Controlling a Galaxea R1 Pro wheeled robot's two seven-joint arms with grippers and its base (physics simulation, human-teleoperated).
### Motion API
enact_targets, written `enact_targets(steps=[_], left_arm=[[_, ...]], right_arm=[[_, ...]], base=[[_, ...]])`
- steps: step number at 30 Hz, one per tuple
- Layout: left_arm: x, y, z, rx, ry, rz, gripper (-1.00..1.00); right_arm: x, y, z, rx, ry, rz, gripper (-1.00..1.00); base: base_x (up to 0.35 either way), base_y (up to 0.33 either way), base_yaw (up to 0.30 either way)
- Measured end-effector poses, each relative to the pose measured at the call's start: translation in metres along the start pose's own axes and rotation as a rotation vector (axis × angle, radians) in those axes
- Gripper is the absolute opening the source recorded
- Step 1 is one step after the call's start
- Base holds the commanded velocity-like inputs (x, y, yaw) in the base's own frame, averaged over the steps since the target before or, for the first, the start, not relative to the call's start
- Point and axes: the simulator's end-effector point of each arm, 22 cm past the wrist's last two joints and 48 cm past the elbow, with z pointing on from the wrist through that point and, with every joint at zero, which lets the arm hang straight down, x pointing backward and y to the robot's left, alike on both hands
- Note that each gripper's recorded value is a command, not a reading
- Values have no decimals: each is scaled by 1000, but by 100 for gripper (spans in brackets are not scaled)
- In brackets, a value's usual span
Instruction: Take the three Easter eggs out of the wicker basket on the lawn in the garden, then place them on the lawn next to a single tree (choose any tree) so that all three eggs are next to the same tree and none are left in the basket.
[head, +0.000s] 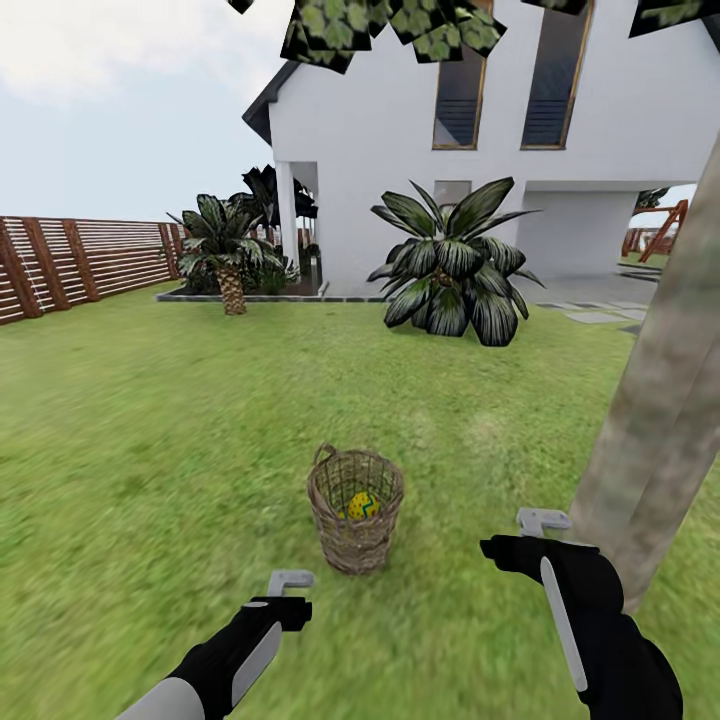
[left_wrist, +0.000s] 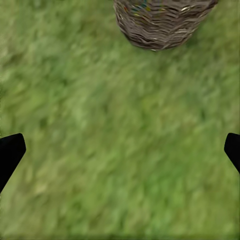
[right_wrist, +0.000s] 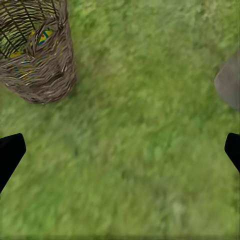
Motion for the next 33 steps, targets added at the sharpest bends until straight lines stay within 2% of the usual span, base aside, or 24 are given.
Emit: enact_targets(steps=[33], left_arm=[[-40,3,-45,-10,26,-14,100]], right_arm=[[-50,2,-39,-2,2,0,100]], base=[[0,0,0]])
